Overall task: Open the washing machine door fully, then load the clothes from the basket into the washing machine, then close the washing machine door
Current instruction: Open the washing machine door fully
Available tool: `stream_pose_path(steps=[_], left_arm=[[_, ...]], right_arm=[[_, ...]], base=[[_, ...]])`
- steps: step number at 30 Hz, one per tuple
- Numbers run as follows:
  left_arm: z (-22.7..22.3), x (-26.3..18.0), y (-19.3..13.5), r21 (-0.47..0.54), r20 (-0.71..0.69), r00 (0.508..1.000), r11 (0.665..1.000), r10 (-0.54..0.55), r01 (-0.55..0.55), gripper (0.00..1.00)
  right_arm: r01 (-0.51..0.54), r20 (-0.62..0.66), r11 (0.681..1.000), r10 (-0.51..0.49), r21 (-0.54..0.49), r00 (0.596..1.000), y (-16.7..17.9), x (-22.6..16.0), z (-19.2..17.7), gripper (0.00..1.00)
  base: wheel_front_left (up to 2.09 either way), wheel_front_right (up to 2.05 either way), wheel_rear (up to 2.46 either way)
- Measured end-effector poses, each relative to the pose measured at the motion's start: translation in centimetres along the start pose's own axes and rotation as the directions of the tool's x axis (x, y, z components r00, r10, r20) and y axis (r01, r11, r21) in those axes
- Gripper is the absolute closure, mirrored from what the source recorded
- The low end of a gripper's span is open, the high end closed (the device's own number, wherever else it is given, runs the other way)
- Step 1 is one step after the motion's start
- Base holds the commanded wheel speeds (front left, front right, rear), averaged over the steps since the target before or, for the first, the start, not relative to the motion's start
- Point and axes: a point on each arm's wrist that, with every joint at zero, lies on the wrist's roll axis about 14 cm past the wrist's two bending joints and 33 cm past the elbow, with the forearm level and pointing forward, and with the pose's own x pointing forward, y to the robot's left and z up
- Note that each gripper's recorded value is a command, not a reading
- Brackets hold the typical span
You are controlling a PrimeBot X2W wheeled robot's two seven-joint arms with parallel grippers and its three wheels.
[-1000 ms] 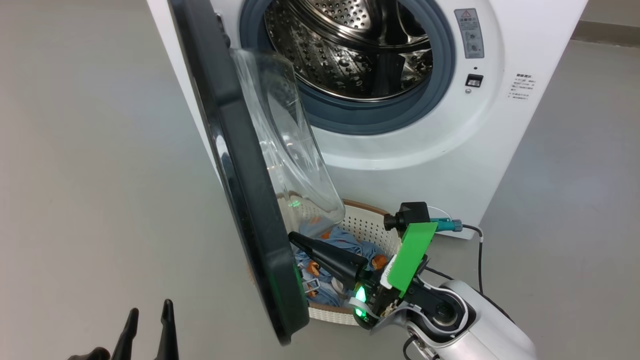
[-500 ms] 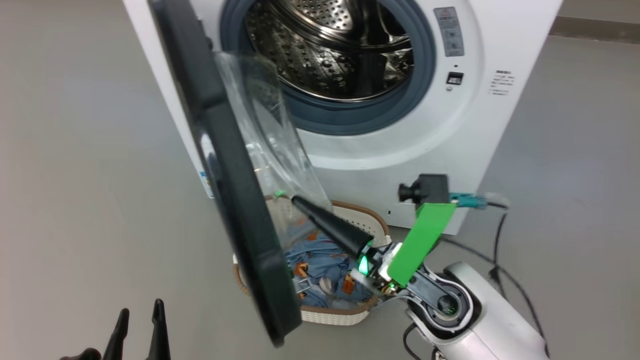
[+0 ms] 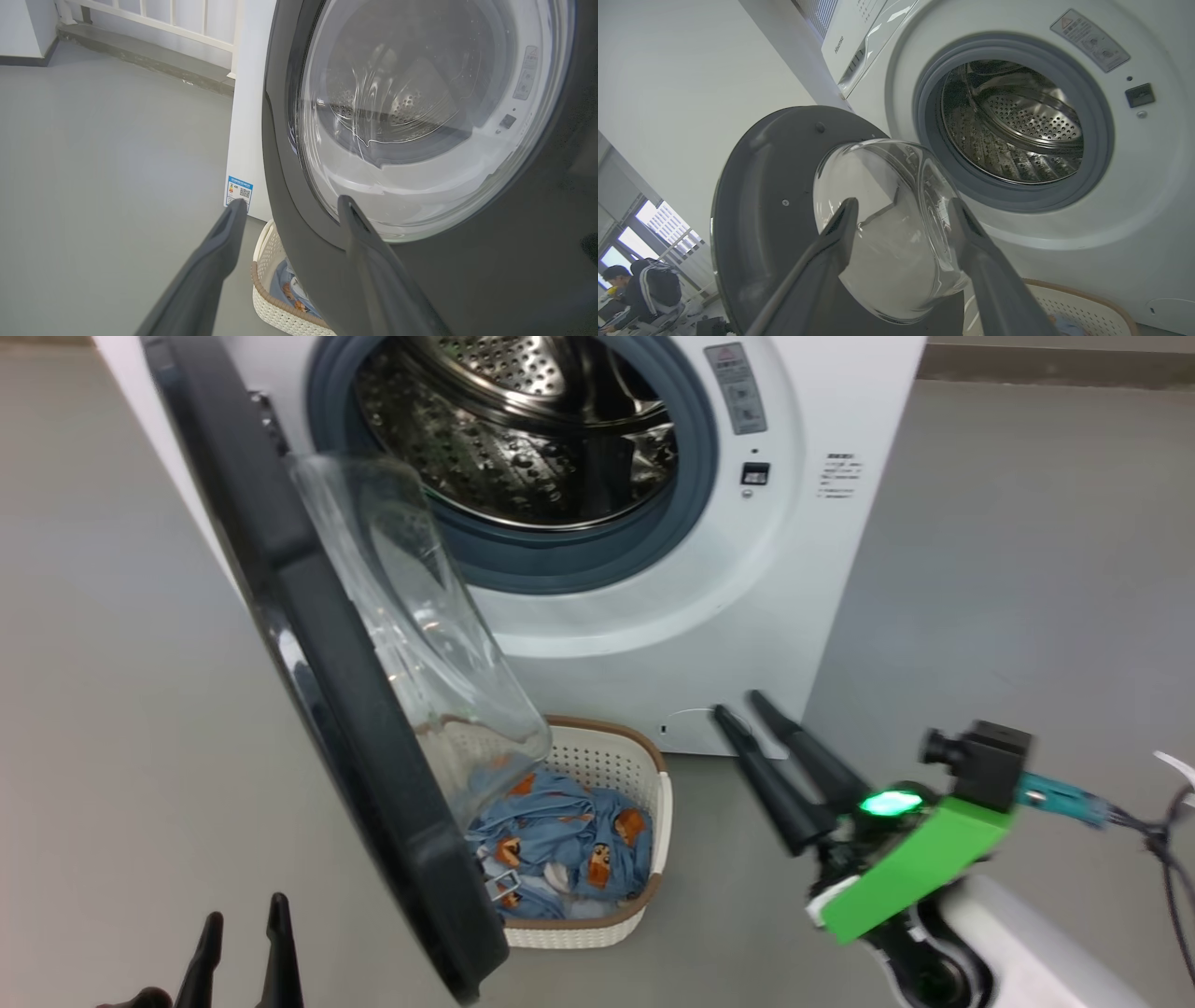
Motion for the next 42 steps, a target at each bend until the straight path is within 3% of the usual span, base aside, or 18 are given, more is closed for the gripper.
stream_pose_path(steps=[5,9,14,15,20,21,29,42], left_arm=[[-0.1,0.5,-0.7,0.005,-0.005,1.000,1.000,-0.021,0.021,0.00],[-0.2,0.6,-1.0,0.008,-0.008,0.999,0.999,-0.033,0.033,0.00],[-0.7,0.0,-0.9,0.010,-0.022,0.999,0.999,-0.035,0.035,0.00],[-0.7,0.0,-0.9,0.010,-0.022,0.999,0.999,-0.035,0.035,0.00],[-0.6,-0.2,-1.2,0.008,-0.017,0.999,0.999,-0.046,0.046,0.00],[-0.6,-0.2,-1.2,0.008,-0.017,0.999,0.999,-0.046,0.046,0.00],[-0.8,-0.5,-1.2,0.008,-0.023,0.999,0.999,-0.047,0.047,0.00],[-1.2,-1.0,-0.9,0.005,-0.035,0.999,0.999,-0.041,0.041,0.00]], right_arm=[[0.131,0.153,0.979,-0.107,-0.156,0.982,-3.1,-2.4,4.2,0.00],[0.241,0.201,0.949,-0.200,-0.205,0.959,-4.8,-5.4,4.4,0.00],[0.369,0.251,0.887,-0.304,-0.278,0.919,-6.9,-8.9,5.3,0.00],[0.369,0.251,0.887,-0.304,-0.278,0.919,-6.9,-8.9,5.3,0.00],[0.477,0.291,0.814,-0.392,-0.332,0.872,-8.4,-12.2,5.6,0.00],[0.477,0.291,0.814,-0.392,-0.332,0.872,-8.4,-12.2,5.6,0.00],[0.554,0.296,0.712,-0.468,-0.432,0.832,-9.8,-15.4,5.5,0.00],[0.616,0.260,0.632,-0.568,-0.470,0.781,-11.9,-18.3,3.9,0.00]], base=[[0.00,0.00,0.00],[0.00,0.00,0.00],[0.00,0.00,0.00],[0.00,0.00,0.00],[0.00,0.00,0.00],[0.00,0.00,0.00],[0.00,0.00,0.00],[0.00,0.00,0.00]])
